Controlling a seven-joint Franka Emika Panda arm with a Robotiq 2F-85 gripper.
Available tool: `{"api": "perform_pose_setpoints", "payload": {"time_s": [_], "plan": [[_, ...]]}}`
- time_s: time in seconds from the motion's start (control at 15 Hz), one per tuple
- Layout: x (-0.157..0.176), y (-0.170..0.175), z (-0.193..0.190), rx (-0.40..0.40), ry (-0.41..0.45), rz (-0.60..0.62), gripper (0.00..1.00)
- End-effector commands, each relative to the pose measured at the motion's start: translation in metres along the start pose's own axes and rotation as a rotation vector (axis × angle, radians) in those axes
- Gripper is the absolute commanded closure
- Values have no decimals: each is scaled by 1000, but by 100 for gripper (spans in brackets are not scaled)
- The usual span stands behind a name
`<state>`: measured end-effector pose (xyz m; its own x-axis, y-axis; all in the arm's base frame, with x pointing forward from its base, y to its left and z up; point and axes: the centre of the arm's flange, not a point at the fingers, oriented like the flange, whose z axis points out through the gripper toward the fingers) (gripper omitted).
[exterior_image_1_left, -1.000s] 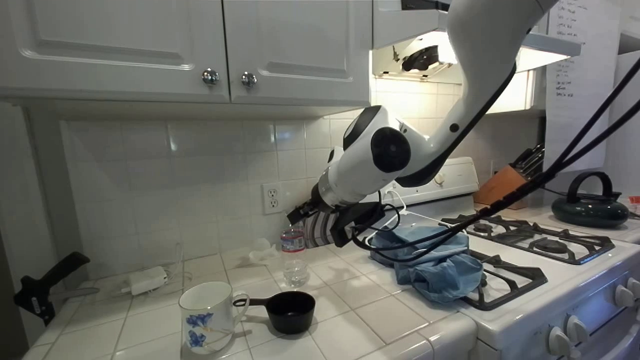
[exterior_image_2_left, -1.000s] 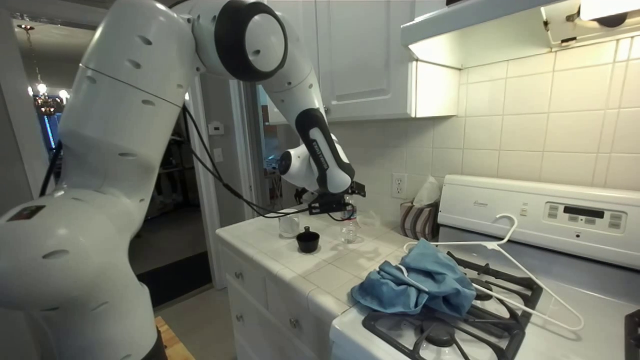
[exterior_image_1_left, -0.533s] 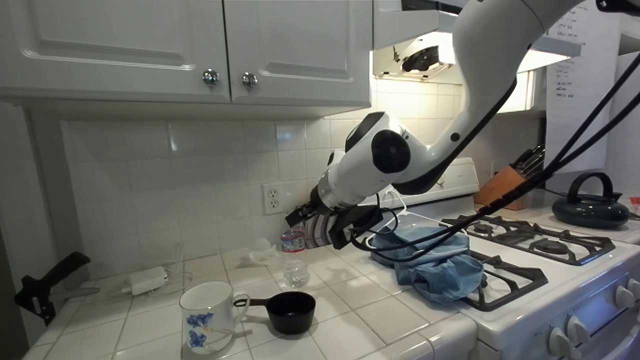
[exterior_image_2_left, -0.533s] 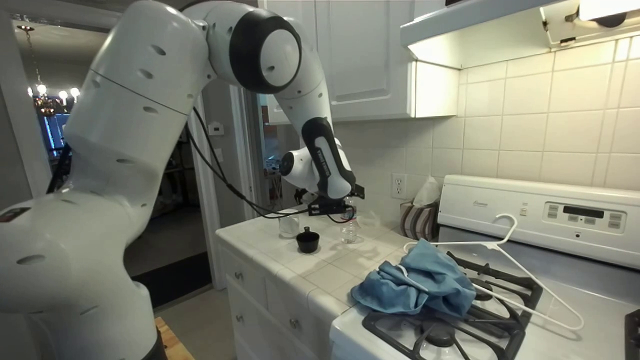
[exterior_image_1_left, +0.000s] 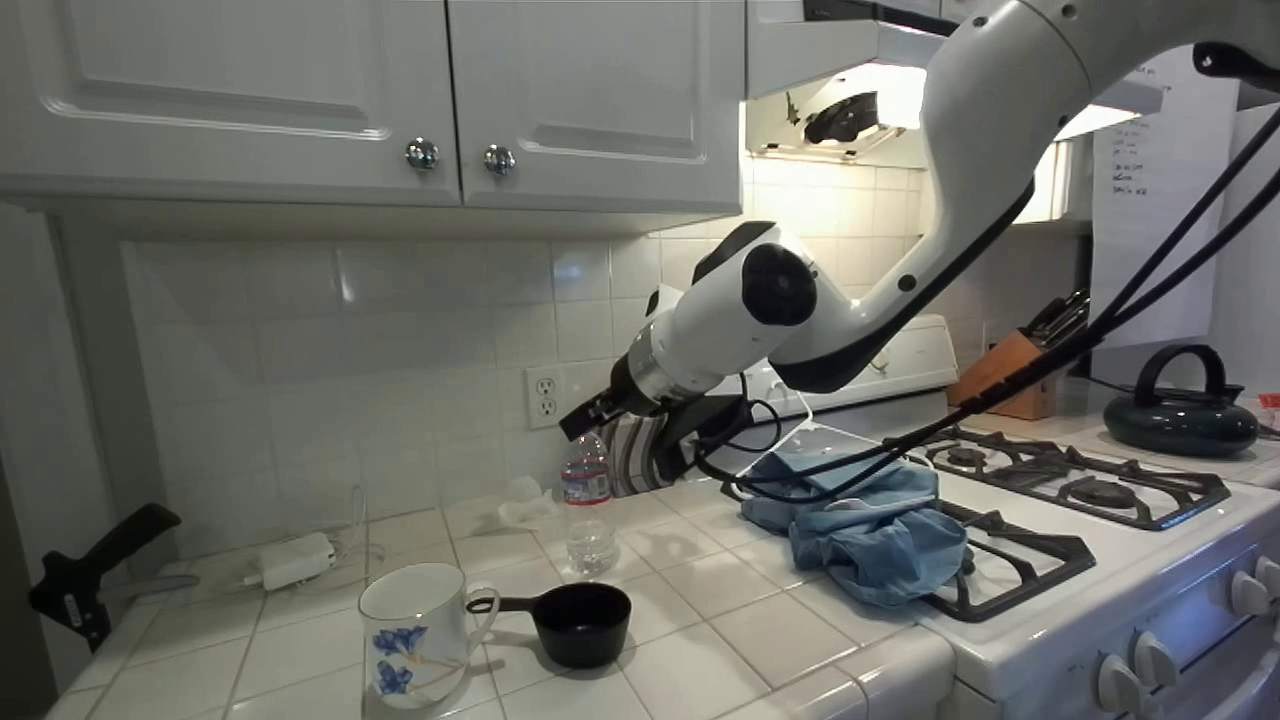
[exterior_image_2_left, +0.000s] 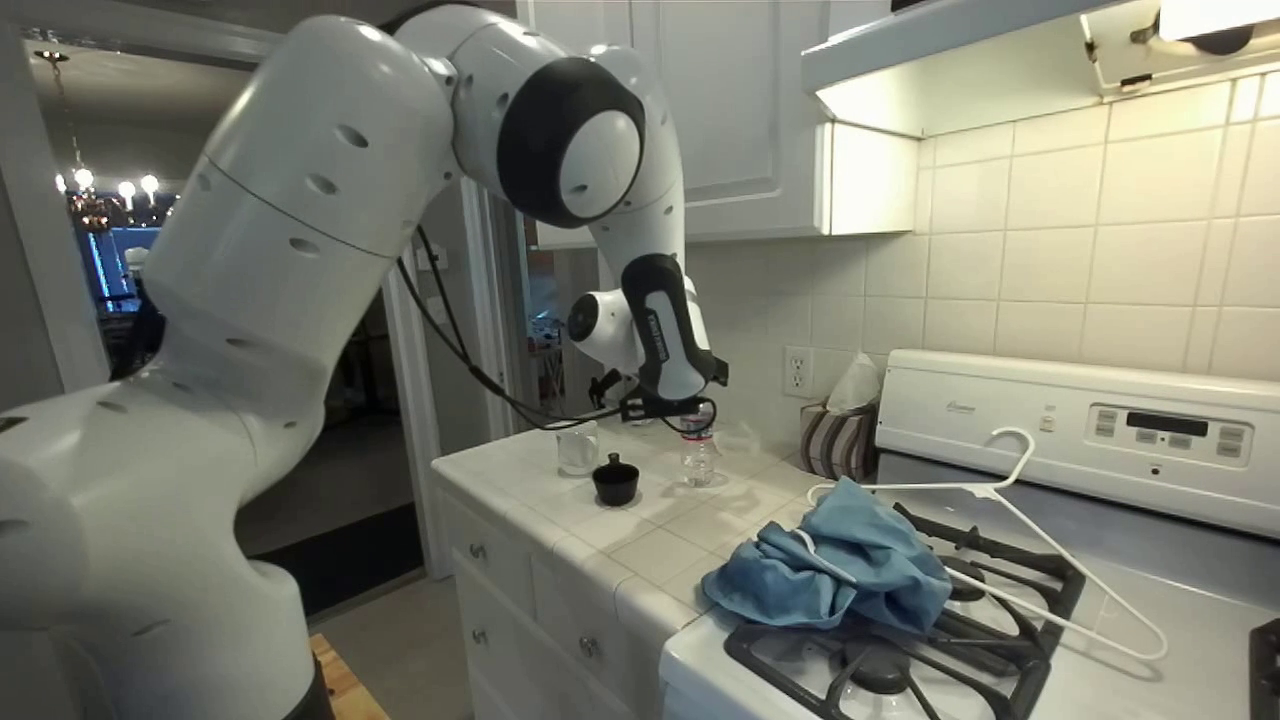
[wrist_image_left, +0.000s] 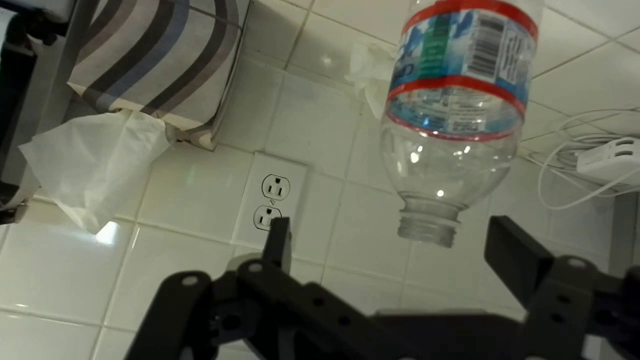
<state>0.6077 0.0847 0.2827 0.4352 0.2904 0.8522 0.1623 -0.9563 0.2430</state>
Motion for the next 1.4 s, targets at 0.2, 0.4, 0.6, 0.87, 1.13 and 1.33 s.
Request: {"api": "perform_pose_setpoints", "payload": {"time_s": [0.2,0.4,0.6,0.87,1.13,1.33], "plan": [[-47,21,13,72,16,-5,0],[-47,17,15,110,38,-64,0],[-44,14,17,157,50,-113,0],[-53,16,20,197,44,-136,0],[-61,19,23,222,54,-170,0],[-64,16,25,250,64,-207,0]]}}
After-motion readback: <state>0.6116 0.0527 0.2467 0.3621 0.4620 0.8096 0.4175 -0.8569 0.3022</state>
